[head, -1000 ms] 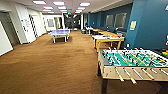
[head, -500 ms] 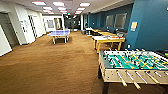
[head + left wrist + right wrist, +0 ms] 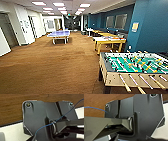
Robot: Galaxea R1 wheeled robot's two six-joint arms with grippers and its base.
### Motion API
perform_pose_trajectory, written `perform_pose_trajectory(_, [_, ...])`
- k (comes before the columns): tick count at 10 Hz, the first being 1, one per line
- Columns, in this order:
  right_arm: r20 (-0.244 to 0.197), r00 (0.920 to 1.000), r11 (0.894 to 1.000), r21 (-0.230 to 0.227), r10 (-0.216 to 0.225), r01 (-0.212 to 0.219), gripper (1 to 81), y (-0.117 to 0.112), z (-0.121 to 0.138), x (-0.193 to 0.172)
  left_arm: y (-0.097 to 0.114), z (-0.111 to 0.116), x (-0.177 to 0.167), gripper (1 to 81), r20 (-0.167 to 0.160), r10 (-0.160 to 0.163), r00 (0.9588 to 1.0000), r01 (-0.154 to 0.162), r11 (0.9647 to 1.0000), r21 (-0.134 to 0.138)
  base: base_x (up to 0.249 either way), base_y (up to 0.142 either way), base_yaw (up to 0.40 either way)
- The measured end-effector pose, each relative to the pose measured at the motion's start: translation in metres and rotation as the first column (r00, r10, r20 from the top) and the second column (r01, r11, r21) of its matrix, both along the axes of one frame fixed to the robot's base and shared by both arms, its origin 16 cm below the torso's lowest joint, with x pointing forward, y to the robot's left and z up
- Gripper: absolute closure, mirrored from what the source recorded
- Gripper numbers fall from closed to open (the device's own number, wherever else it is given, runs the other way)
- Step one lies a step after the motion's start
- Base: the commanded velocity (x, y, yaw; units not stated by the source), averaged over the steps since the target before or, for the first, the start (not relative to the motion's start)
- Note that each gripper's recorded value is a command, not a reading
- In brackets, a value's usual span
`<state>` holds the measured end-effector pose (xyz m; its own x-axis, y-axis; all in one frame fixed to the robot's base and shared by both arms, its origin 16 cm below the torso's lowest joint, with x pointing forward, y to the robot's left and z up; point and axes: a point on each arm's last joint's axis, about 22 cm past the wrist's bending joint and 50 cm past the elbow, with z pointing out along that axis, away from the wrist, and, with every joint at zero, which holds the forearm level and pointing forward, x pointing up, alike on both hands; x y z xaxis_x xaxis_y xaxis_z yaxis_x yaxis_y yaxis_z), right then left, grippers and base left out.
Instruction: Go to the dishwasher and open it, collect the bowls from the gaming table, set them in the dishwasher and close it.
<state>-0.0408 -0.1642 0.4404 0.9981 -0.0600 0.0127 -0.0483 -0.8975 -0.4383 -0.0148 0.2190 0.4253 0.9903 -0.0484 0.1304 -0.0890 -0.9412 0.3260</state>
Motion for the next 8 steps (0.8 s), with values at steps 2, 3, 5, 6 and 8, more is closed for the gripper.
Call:
perform_pose_trajectory(2, [0.016,0.9999,1.0,-0.006,-0.002,0.002,1.0,-0.0046,-0.0005,0.0119,-0.0072,0.001,0.0163,1.0,0.023,0.003,0.9997,-0.002,0.9999,-0.012,0.157,0.0,0.0])
perform_pose_trajectory(3, [0.013,0.9999,1.0,-0.004,0.0,0.001,1.0,-0.0026,-0.0003,0.0109,-0.0039,0.0006,0.0114,1.0,0.016,0.002,0.9999,-0.002,1.0,-0.007,0.157,0.0,0.0])
perform_pose_trajectory(5, [0.009,1.0,1.0,-0.003,0.0,0.0,1.0,-0.0019,-0.0003,0.0075,-0.0008,0.0002,0.0085,1.0,0.011,0.001,0.9999,-0.001,1.0,-0.002,0.157,0.0,0.0])
perform_pose_trajectory(6, [0.009,1.0,1.0,-0.003,0.0,0.0,1.0,-0.0021,-0.0003,0.0079,-0.0013,0.0003,0.0086,1.0,0.011,0.001,0.9999,-0.001,1.0,-0.003,0.157,0.0,0.0])
perform_pose_trajectory(8, [0.009,1.0,1.0,-0.003,-0.001,0.001,1.0,-0.0016,-0.0003,0.0081,-0.0004,0.0002,0.0087,1.0,0.011,0.001,0.9999,-0.001,1.0,-0.002,0.157,0.0,0.0])
